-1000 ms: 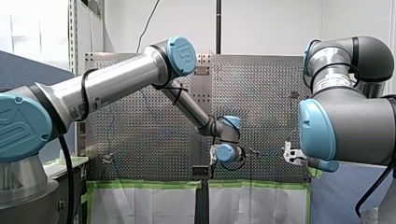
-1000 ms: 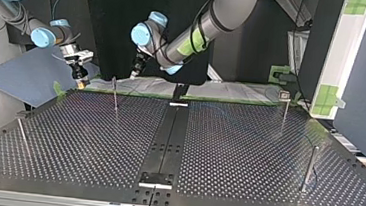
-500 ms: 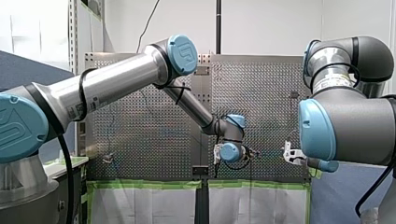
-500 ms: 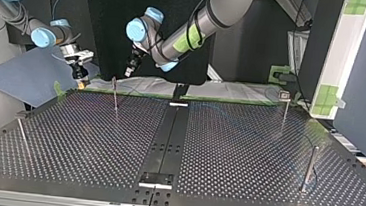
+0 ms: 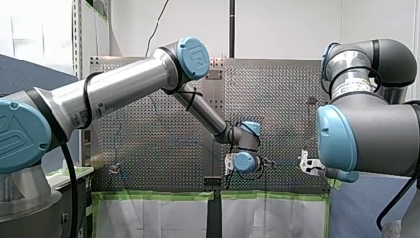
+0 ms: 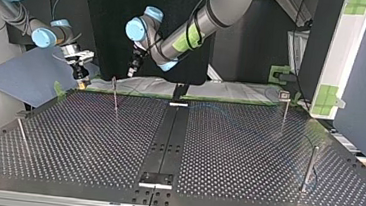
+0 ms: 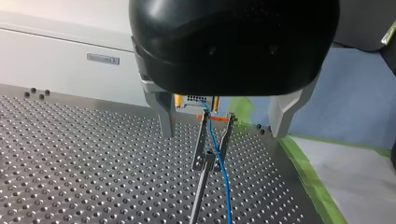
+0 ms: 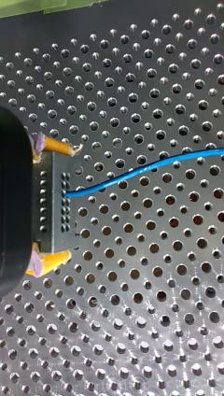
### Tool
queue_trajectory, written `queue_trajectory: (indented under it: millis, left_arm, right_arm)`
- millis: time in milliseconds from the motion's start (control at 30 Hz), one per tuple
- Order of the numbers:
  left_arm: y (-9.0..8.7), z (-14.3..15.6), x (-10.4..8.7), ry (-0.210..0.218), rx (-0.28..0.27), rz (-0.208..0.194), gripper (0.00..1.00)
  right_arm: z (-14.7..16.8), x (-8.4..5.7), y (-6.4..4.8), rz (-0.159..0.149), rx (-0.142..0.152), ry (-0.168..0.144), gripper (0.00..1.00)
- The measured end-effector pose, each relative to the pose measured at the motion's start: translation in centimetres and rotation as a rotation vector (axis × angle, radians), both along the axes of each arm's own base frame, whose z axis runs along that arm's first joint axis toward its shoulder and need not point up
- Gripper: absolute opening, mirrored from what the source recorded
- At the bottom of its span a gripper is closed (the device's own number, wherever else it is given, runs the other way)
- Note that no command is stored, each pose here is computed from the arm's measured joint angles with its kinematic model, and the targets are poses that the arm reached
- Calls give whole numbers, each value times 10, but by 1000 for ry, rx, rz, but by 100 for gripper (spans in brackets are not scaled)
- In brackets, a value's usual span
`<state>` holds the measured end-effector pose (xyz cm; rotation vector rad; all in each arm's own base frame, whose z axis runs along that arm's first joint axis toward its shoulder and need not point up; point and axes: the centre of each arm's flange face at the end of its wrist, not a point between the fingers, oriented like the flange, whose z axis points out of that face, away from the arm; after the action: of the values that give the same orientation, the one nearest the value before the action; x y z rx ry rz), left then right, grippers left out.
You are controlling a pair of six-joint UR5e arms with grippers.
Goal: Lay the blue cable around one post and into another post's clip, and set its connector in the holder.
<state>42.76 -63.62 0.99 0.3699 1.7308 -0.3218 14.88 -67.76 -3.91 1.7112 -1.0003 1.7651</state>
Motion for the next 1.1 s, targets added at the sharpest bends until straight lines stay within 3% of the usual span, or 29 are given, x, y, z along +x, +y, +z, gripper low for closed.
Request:
queue_trajectory:
  millis: [667,1100]
  left_arm:
    - [4,-1,4,4,7,14,100]
    - [10,-1,5,10,28,56,100]
  right_arm:
    - [0,1,1,2,2,0,0]
    - [0,1,0,2,2,0,0]
